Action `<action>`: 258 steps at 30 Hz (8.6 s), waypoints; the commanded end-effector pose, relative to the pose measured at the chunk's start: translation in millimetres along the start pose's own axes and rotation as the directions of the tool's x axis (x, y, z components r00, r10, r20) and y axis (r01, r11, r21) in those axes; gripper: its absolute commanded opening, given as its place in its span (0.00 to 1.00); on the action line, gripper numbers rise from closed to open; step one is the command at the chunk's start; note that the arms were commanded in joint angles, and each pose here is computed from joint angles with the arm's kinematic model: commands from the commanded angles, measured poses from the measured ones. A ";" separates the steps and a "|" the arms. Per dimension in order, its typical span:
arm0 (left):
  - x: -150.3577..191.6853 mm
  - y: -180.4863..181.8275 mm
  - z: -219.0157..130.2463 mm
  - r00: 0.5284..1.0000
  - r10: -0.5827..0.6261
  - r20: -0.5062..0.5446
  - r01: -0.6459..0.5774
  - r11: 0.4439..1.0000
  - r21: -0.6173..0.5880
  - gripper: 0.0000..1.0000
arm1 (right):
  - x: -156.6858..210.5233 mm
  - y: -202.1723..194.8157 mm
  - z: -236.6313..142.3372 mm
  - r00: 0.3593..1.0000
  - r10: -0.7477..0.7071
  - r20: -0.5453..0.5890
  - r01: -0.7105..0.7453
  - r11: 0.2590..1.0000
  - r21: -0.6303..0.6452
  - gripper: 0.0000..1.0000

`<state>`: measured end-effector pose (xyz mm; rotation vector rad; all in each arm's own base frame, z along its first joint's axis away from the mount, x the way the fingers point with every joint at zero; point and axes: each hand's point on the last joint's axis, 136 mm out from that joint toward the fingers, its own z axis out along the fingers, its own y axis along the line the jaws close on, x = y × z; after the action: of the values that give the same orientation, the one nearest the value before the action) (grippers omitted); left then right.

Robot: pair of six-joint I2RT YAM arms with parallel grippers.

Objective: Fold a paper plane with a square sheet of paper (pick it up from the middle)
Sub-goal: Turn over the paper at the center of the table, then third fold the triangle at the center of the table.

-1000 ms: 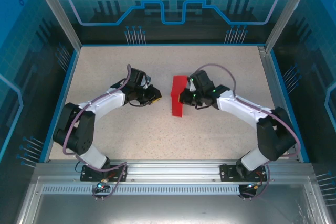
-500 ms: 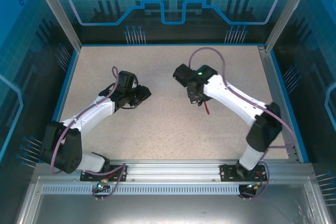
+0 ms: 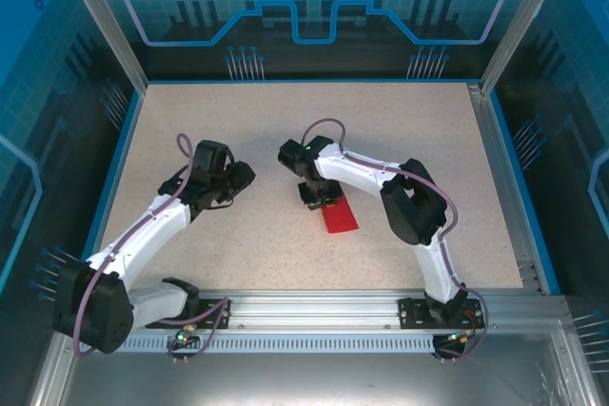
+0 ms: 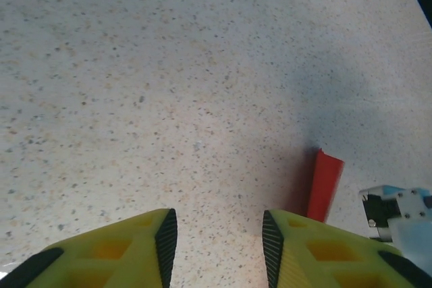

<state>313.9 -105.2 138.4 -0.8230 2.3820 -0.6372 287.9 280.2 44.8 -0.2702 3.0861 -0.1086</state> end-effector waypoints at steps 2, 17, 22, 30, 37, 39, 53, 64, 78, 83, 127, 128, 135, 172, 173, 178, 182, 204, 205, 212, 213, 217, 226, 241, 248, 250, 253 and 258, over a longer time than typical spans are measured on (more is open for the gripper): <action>2.0 16.7 0.3 1.000 -0.016 0.001 0.016 0.998 -0.053 0.45 | -8.5 39.6 -27.6 0.998 0.008 0.067 0.013 0.952 -0.305 0.45; 25.5 -11.3 42.9 0.977 0.014 -0.214 -0.006 0.999 0.036 0.49 | 11.0 -8.3 0.4 0.968 0.250 0.019 -0.192 0.785 -0.588 0.24; 31.0 -14.2 55.0 0.965 0.013 -0.262 -0.002 0.999 0.039 0.49 | 15.4 -7.2 24.0 0.952 0.303 -0.035 -0.268 0.777 -0.570 0.25; 38.1 -17.8 62.5 0.950 0.014 -0.312 0.002 0.999 0.052 0.48 | 22.6 -6.1 52.7 0.904 0.415 -0.101 -0.408 0.768 -0.495 0.26; 43.9 -26.4 65.3 0.935 0.025 -0.354 0.008 0.996 0.093 0.48 | 18.9 2.5 53.8 0.871 0.477 -0.120 -0.458 0.698 -0.550 0.27; 45.8 -31.4 66.6 0.929 0.039 -0.368 0.002 0.994 0.111 0.48 | 13.0 4.7 41.2 0.881 0.466 -0.080 -0.422 0.699 -0.577 0.28; 87.9 -80.5 85.9 0.857 0.186 -0.481 -0.113 0.978 0.177 0.43 | 29.0 -79.6 -9.8 0.806 0.566 0.173 -0.429 0.760 -0.489 0.43; 108.8 -102.5 110.2 0.800 0.234 -0.552 -0.153 0.970 0.190 0.41 | 46.3 -98.1 1.2 0.790 0.604 0.108 -0.478 0.716 -0.509 0.50; 114.7 -107.3 139.0 0.769 0.229 -0.596 -0.150 0.972 0.179 0.40 | 35.3 -63.0 7.2 0.862 0.505 0.041 -0.409 0.742 -0.531 0.49; 118.2 -96.0 148.8 0.766 0.213 -0.606 -0.154 0.977 0.149 0.39 | 36.4 -54.2 9.6 0.878 0.478 0.025 -0.396 0.755 -0.522 0.49; 135.6 -54.4 160.6 0.745 0.161 -0.648 -0.165 0.985 0.055 0.37 | 57.6 -33.4 29.5 0.899 0.434 -0.050 -0.402 0.776 -0.486 0.49; 136.0 -53.7 160.3 0.743 0.159 -0.650 -0.165 0.985 0.052 0.37 | 56.8 -32.7 28.1 0.900 0.434 -0.046 -0.399 0.776 -0.489 0.49; 135.6 -53.2 160.4 0.745 0.157 -0.649 -0.164 0.985 0.051 0.37 | 55.7 -42.0 16.1 0.896 0.444 0.000 -0.393 0.794 -0.464 0.48; 136.9 -49.6 157.4 0.747 0.152 -0.647 -0.160 0.986 0.047 0.37 | 36.0 -18.9 20.0 0.912 0.409 -0.010 -0.356 0.780 -0.514 0.45; 137.2 -50.1 157.2 0.747 0.154 -0.647 -0.160 0.986 0.050 0.37 | 36.2 -19.7 20.4 0.913 0.409 -0.008 -0.355 0.783 -0.511 0.45; 137.3 -50.0 157.0 0.747 0.153 -0.647 -0.160 0.986 0.049 0.37 | 33.1 -22.0 18.9 0.911 0.412 0.001 -0.352 0.781 -0.516 0.47; 136.8 -50.7 156.8 0.746 0.156 -0.647 -0.162 0.985 0.051 0.37 | 25.3 -20.6 15.2 0.911 0.413 0.000 -0.344 0.758 -0.554 0.52; 137.2 -48.0 155.6 0.745 0.158 -0.649 -0.170 0.984 0.044 0.37 | -16.9 -19.8 18.0 0.929 0.369 -0.028 -0.293 0.688 -0.664 0.45; 137.4 -47.1 155.6 0.745 0.156 -0.648 -0.171 0.984 0.041 0.37 | -16.3 -20.8 19.6 0.929 0.368 -0.031 -0.295 0.690 -0.661 0.44; 137.8 -45.9 156.0 0.740 0.166 -0.651 -0.182 0.982 0.043 0.37 | -14.8 -26.7 23.3 0.931 0.365 -0.028 -0.293 0.698 -0.654 0.44; 137.9 -45.1 156.3 0.739 0.169 -0.652 -0.187 0.981 0.042 0.37 | -15.6 -26.4 23.3 0.931 0.364 -0.028 -0.292 0.694 -0.658 0.43; 137.2 -45.4 156.3 0.731 0.198 -0.654 -0.212 0.976 0.058 0.35 | -16.8 -24.4 25.0 0.934 0.356 -0.029 -0.284 0.692 -0.663 0.36; 136.0 -51.0 151.4 0.677 0.328 -0.659 -0.294 0.941 0.166 0.34 | -21.0 -25.6 29.4 0.934 0.357 -0.030 -0.289 0.699 -0.654 0.33; 133.5 -55.7 152.2 0.632 0.395 -0.667 -0.344 0.914 0.215 0.36 | -25.8 -29.1 32.7 0.934 0.355 -0.033 -0.291 0.706 -0.645 0.33; 124.3 -69.5 149.3 0.669 0.373 -0.643 -0.309 0.926 0.215 0.42 | -13.9 -31.9 23.5 0.935 0.355 -0.028 -0.284 0.696 -0.659 0.35; 119.6 -75.0 146.9 0.684 0.370 -0.629 -0.300 0.928 0.219 0.44 | -9.8 -31.8 21.6 0.934 0.355 -0.029 -0.284 0.691 -0.665 0.34; 113.6 -83.5 142.1 0.701 0.369 -0.611 -0.288 0.929 0.230 0.45 | -4.0 -33.2 22.3 0.931 0.364 -0.033 -0.293 0.690 -0.662 0.33; 106.4 -95.9 127.8 0.719 0.375 -0.586 -0.276 0.927 0.254 0.47 | 1.3 -33.2 27.2 0.914 0.402 -0.056 -0.336 0.672 -0.660 0.26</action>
<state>353.9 -275.6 31.3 -0.0651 2.9826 -1.0038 297.2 248.2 18.8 0.2901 2.8829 0.9808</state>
